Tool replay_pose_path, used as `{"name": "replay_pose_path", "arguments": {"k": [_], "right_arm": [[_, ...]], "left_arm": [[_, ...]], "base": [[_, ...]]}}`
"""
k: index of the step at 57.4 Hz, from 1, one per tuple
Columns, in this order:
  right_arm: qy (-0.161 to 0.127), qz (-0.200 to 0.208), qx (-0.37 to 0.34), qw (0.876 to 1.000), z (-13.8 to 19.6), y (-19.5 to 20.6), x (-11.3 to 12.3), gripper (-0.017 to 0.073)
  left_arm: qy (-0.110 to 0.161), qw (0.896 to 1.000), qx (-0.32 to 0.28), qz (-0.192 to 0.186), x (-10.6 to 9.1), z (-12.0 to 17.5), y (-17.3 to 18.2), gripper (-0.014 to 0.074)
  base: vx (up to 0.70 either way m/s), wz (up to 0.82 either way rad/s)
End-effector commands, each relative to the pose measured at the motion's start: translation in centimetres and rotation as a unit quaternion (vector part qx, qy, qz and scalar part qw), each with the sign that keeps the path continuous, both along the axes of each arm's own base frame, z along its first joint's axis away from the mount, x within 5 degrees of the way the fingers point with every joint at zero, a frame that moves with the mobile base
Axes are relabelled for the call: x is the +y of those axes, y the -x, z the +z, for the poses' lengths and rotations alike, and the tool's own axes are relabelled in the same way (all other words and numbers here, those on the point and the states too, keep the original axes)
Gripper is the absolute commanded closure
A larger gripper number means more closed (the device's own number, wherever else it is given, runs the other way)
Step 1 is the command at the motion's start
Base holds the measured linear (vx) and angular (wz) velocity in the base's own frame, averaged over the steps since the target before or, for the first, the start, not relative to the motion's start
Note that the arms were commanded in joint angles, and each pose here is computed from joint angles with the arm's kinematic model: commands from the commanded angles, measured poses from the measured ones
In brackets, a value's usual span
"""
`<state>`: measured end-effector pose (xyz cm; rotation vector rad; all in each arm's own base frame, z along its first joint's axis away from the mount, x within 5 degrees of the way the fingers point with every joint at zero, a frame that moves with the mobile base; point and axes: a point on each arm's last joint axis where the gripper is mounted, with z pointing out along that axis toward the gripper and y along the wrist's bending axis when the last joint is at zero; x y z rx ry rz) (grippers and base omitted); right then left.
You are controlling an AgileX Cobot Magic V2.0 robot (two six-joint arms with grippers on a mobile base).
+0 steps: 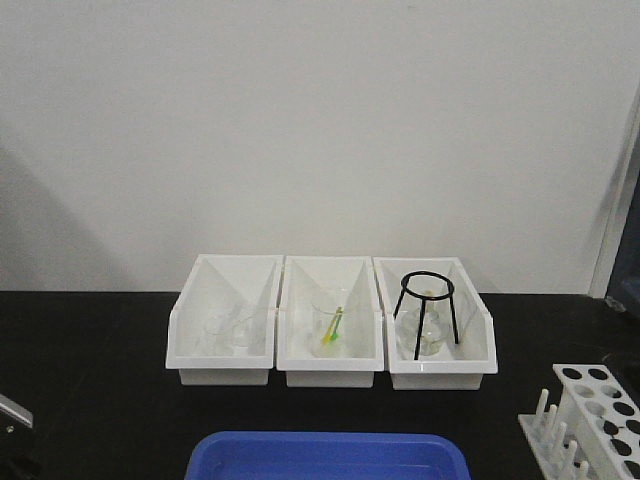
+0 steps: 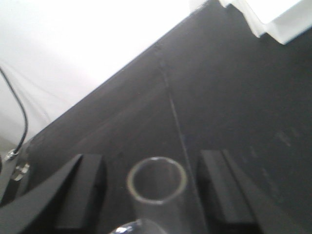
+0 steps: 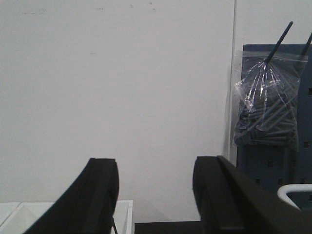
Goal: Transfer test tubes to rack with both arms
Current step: 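Close the left gripper around the clear test tube in the beaker, then lift the test tube out of the beaker with the left gripper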
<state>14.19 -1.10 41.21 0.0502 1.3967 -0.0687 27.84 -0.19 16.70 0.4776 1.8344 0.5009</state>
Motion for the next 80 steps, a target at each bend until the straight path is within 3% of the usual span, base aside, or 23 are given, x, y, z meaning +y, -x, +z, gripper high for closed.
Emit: {"name": "replay_pose_path", "arguments": {"k": [1,22,49,80], "right_arm": [[0.011,0.000,-0.055,0.998,1.8,0.4,0.0,0.0154],[0.010,-0.001,-0.049,0.999,1.7,0.3,0.0,0.0154],[0.009,-0.001,-0.037,0.999,1.5,0.3,0.0,0.0154],[0.008,-0.002,-0.032,0.999,1.4,0.3,0.0,0.0154]], "left_arm": [[0.001,0.997,-0.080,0.020,0.4,2.4,-0.6,0.0200],[0.002,0.996,-0.086,0.020,0.4,2.5,-0.6,0.0617],[0.000,0.994,-0.110,0.021,0.4,3.5,-0.4,0.0616],[0.023,0.986,-0.164,0.012,0.3,8.8,2.1,0.0616]], "base": [[0.00,0.00],[0.00,0.00],[0.00,0.00],[0.00,0.00]]}}
